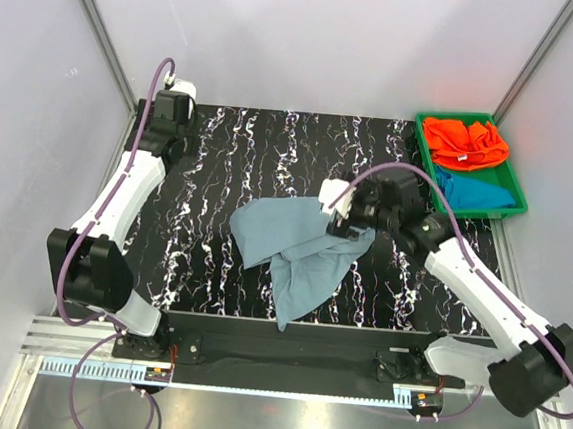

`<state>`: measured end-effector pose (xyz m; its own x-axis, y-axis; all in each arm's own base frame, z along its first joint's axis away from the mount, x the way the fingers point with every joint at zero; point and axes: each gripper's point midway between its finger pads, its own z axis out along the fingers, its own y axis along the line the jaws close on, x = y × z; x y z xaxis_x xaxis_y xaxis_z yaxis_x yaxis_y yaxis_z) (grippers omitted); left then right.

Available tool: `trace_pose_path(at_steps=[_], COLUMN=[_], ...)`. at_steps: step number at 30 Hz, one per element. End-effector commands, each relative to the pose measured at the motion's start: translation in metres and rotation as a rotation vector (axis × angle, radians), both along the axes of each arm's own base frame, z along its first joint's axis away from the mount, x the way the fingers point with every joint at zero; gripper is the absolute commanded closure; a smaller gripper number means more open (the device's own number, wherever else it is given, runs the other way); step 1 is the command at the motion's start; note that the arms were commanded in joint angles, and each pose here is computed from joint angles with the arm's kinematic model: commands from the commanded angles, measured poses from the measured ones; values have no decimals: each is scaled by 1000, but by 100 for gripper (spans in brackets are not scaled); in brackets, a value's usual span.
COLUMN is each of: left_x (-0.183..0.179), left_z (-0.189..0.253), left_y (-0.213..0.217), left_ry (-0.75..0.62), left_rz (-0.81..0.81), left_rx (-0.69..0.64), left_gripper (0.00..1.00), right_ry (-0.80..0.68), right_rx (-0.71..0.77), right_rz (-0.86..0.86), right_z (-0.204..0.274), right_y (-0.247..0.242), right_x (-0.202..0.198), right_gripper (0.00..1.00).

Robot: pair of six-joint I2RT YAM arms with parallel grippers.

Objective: Fold and stack the t-shirts
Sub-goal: Flatten the tshirt out

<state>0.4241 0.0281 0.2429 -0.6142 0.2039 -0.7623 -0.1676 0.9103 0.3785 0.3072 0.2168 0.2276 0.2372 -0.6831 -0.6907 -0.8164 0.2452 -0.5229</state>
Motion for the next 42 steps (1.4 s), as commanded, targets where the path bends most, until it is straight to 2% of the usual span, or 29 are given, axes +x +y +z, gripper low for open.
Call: trace_pose_path(at_steps=[1,4,5,7,11,16,19,26,30,34,42], left_x=[3,2,2,0,-8,-16,-19,-21,-18,-14,-11], left_z=[29,31,32,33,25,18,16,5,4,8,2], left_y=[-3,-3,-2,-2,-1,0,2,1,-1,-3,-3], left_ry=[-97,-98,-98,-103,-91,-83,-82,-61,-61,-71,-57], left_rz=[-16,-20,-22,-21,-17,-19,-20,-25,-29,-28,-23], left_rx=[-29,-22,-20,-18,-20,-17,-6,-13,-23,-32,-35], left_gripper=[2,2,2,2,2,2,2,2,2,2,2], right_ry=[63,65,85,79,62,18,23,110,177,316,359], right_rx=[-29,-25,-31,-20,-49,-52,-46,-43,-47,-60,-44], right_rz=[208,275,296,322,395,479,533,538,441,354,279], right_z=[-37,-56,-67,-74,-103,-105,-105,-109,-108,-114,-118], right_y=[28,43,49,58,77,101,112,118,114,107,105], right_x=[-37,-43,-45,-41,-35,-33,-45,-65,-59,-64,-62], right_gripper=[16,22,29,34,40,44,45,44,37,32,26])
